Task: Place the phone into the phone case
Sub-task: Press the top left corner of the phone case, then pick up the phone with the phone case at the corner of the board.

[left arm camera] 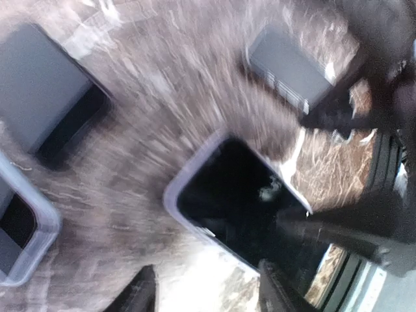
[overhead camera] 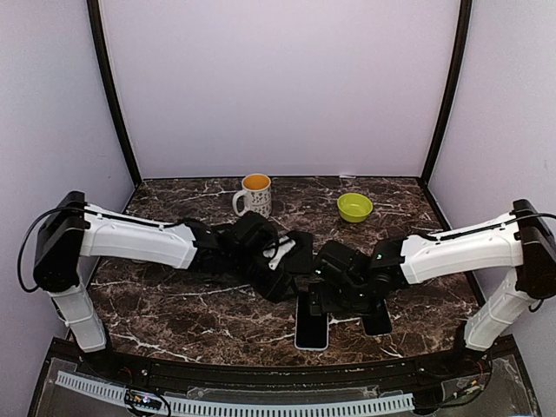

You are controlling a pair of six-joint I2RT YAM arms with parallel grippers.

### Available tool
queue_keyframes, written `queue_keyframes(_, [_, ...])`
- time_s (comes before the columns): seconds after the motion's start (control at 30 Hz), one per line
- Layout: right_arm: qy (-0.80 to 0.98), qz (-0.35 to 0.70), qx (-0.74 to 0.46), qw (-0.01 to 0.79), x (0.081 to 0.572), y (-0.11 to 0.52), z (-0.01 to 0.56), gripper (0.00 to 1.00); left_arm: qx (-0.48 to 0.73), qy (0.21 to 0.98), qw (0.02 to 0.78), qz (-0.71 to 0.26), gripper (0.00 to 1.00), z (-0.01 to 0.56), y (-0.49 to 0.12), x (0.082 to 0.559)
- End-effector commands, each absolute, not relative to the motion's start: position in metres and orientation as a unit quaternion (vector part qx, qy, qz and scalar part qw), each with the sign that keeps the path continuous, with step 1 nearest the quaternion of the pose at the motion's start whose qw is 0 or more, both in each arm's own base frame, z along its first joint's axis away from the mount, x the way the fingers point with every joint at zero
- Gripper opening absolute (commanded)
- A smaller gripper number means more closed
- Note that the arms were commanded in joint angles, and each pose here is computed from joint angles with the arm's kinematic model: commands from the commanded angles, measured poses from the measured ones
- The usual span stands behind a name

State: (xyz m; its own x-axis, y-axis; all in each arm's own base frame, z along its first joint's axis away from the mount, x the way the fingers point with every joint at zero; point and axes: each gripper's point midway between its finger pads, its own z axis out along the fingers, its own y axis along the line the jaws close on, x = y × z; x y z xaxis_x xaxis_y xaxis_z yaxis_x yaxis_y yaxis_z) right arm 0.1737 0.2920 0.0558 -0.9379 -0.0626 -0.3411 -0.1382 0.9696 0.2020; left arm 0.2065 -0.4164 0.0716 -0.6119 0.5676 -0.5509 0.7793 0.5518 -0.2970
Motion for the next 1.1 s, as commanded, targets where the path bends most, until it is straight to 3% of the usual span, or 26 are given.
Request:
queue_keyframes(0.0, [0.980,0.089,-0.029,0.177,0.169,0.303,0.061,0.98,0.351,0.849,0.276,-0.284,0.64,0.148,-0.384,0.232])
queue_keyframes(0.13, [0.984,0.072,-0.028,0.160,0.164,0.318,0.048,0.98,0.323,0.858,0.299,-0.266,0.69,0.159,-0.351,0.244])
queue_keyframes(0.4, [0.990,0.025,-0.050,0.126,0.156,0.330,0.023,0.98,0.327,0.854,0.300,-0.273,0.69,0.160,-0.351,0.242])
queue_keyframes(0.63, [0.992,-0.014,-0.062,0.106,0.143,0.314,0.009,0.80,0.326,0.853,0.307,-0.269,0.69,0.162,-0.348,0.243])
queue_keyframes(0.73, [0.993,-0.011,-0.069,0.099,0.140,0.313,0.005,0.77,0.326,0.854,0.313,-0.260,0.69,0.162,-0.345,0.246])
queue_keyframes(0.97, [0.991,0.004,-0.100,0.084,0.138,0.323,-0.002,0.84,0.330,0.852,0.319,-0.251,0.69,0.163,-0.345,0.249])
queue_keyframes(1.07, [0.991,0.000,-0.106,0.085,0.140,0.325,-0.004,0.66,0.332,0.855,0.318,-0.241,0.69,0.161,-0.345,0.252])
